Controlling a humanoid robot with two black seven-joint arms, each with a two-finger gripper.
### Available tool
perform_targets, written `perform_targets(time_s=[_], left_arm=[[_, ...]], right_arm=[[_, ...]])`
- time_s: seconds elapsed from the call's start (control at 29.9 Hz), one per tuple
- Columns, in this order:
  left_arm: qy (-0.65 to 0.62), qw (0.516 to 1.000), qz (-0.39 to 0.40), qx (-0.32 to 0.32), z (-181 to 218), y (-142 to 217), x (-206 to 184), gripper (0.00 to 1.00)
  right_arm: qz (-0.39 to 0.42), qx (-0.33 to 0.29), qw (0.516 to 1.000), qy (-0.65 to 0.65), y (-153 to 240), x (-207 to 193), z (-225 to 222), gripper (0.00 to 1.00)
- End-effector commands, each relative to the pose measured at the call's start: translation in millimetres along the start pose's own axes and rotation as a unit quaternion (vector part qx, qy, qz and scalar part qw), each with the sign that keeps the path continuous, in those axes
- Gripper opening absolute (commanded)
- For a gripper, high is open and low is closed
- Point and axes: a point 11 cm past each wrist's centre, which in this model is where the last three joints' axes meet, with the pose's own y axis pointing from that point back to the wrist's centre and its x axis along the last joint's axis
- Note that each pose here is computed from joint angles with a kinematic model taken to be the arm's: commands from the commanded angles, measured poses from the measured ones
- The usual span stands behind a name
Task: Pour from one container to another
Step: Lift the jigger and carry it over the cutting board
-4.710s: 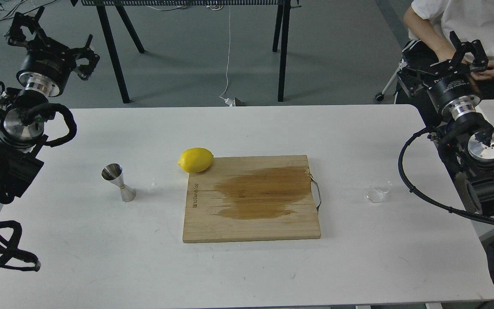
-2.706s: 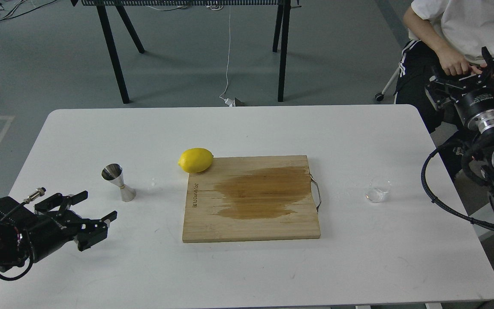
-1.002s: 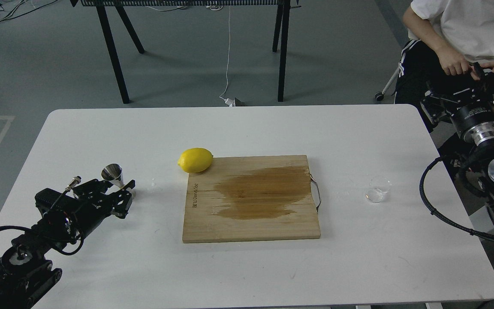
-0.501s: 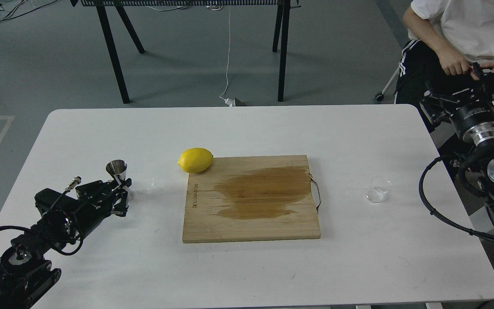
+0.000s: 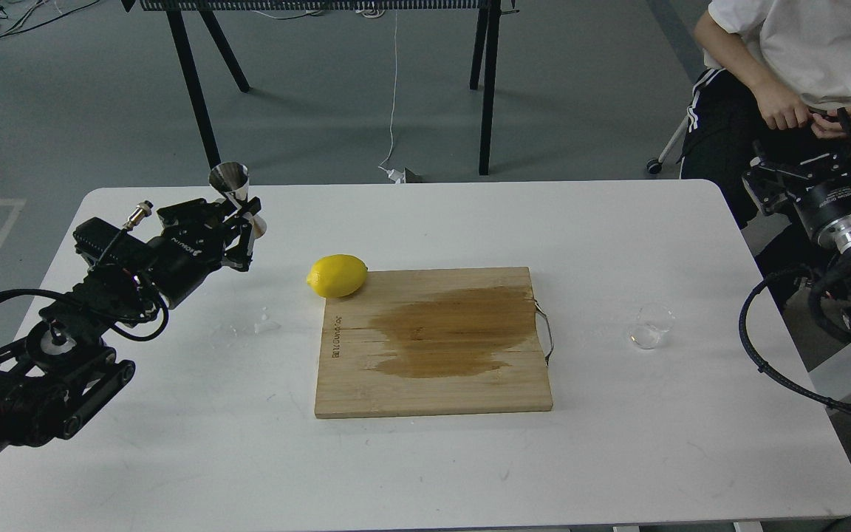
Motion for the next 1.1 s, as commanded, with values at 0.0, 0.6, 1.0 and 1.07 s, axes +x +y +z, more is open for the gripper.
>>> perform_targets(time_s=[0.0,0.6,1.0,1.07], left_arm=[[0.012,0.998,0.010,-0.056,33.5,-27.1,27.5,0.08],[0.053,0.983,-0.063,-0.164,162.6,-67.0,-30.5,0.07],[0.030,0.976,-0.109,-0.185,190.1,-74.2,-59.4,0.08],[0.029,0.976,-0.115,-0.180,188.7,-74.2,-63.3,0.09]], right_arm=[[0.007,0.006,1.000,0.008,5.1,6.4,-10.7,1.00],[0.017,0.009,1.000,0.014,12.6,15.0,-18.1,1.00],[0.015,0.012,1.000,0.013,12.0,14.0,-19.5,1.00],[0.017,0.012,1.000,0.014,12.7,15.1,-20.3,1.00]])
